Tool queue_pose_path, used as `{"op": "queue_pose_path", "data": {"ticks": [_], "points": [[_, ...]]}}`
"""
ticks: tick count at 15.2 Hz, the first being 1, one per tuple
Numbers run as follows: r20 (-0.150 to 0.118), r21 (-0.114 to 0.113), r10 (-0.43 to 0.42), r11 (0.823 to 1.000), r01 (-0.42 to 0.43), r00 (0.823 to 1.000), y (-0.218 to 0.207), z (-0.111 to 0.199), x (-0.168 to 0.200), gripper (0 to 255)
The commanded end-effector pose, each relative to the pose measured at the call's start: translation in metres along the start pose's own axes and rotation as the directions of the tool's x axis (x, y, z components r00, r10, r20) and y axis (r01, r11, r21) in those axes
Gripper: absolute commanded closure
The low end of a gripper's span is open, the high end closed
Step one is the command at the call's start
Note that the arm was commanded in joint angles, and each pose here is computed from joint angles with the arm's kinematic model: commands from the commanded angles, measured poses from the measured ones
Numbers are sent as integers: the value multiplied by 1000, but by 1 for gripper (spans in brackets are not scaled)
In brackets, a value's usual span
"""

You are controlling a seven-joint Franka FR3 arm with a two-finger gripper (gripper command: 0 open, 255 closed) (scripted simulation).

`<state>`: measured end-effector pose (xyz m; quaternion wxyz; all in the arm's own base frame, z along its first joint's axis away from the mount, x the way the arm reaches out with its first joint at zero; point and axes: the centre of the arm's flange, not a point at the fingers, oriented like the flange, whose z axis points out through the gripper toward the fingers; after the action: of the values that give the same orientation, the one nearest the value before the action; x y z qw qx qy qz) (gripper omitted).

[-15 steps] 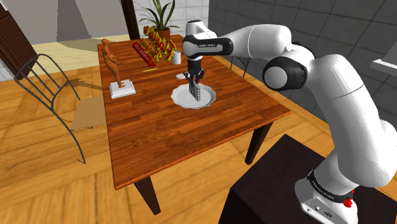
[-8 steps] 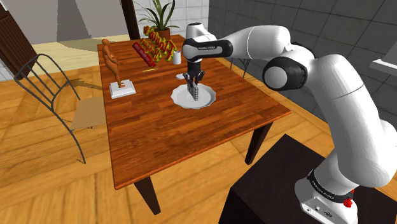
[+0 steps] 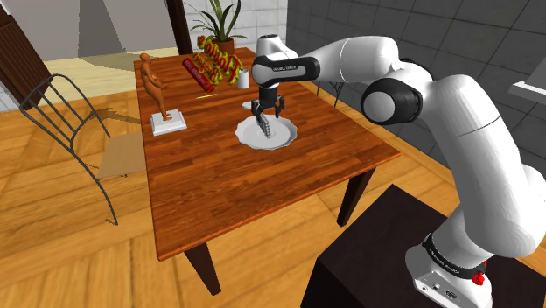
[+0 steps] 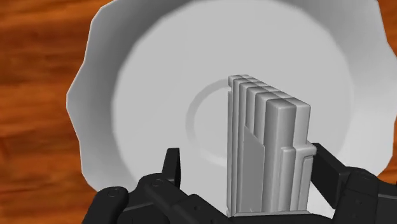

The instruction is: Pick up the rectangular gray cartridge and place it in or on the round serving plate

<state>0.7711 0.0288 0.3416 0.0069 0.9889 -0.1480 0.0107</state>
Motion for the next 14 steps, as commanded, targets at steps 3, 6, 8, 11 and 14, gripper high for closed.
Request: {"op": "queue_pose_path", "data": {"ticks": [3,6,8,11,14], "points": [[3,-1,0,1000,0,1000,-3,-15,0,0],[3,-1,0,1000,0,1000,-3,-52,0,0],[3,-1,0,1000,0,1000,-3,-52,0,0],[3,-1,0,1000,0,1000,-3,-52,0,0],[3,-1,0,1000,0,1000,-3,-52,0,0]]}}
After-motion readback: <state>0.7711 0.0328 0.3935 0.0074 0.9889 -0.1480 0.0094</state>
